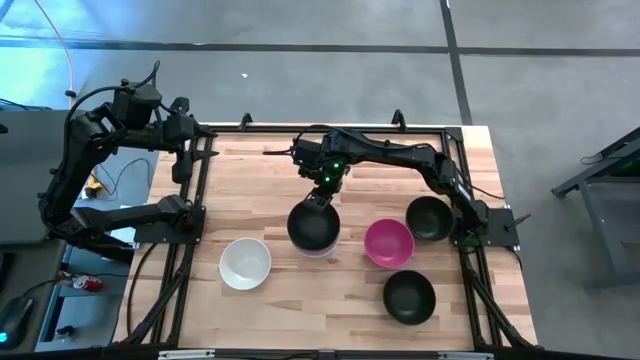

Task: Nest bowls inside each other
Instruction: Stack the top black bowl on top of the red bowl

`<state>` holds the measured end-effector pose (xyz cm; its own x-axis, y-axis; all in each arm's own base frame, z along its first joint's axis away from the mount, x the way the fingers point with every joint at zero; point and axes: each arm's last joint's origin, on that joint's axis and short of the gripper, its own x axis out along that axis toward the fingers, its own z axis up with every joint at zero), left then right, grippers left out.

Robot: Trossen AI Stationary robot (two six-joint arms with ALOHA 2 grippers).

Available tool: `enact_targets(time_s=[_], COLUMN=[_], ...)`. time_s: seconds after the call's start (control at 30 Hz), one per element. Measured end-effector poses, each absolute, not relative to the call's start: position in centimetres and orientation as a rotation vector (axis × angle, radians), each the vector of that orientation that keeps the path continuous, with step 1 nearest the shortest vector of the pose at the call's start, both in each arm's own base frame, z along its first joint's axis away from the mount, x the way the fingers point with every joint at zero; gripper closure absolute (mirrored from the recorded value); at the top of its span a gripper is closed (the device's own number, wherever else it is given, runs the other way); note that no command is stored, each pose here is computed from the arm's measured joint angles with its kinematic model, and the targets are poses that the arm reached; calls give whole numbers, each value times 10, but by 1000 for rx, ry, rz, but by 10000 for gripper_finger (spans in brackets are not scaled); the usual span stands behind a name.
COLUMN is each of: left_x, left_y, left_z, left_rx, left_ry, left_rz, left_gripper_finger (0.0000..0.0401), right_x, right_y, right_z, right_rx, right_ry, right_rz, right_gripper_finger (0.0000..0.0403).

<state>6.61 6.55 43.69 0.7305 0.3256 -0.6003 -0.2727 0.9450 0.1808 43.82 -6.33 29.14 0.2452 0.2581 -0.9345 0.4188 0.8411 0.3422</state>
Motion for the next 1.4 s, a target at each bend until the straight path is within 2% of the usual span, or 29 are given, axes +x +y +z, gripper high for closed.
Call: enact_targets(time_s=[0.97, 1.4], left_x=[67, 66], left_y=[66, 65], left_z=[437, 437], left_rx=[80, 64], left_ry=[678, 673], left_rz=[328, 335], left_gripper_finger=[201, 201], right_x=[432, 438], right_y=[-68, -69], right_z=[304, 299], right_rx=[567, 544], right_ry=[1306, 1283], right_rz=[-145, -130], right_gripper_finger=[309, 341])
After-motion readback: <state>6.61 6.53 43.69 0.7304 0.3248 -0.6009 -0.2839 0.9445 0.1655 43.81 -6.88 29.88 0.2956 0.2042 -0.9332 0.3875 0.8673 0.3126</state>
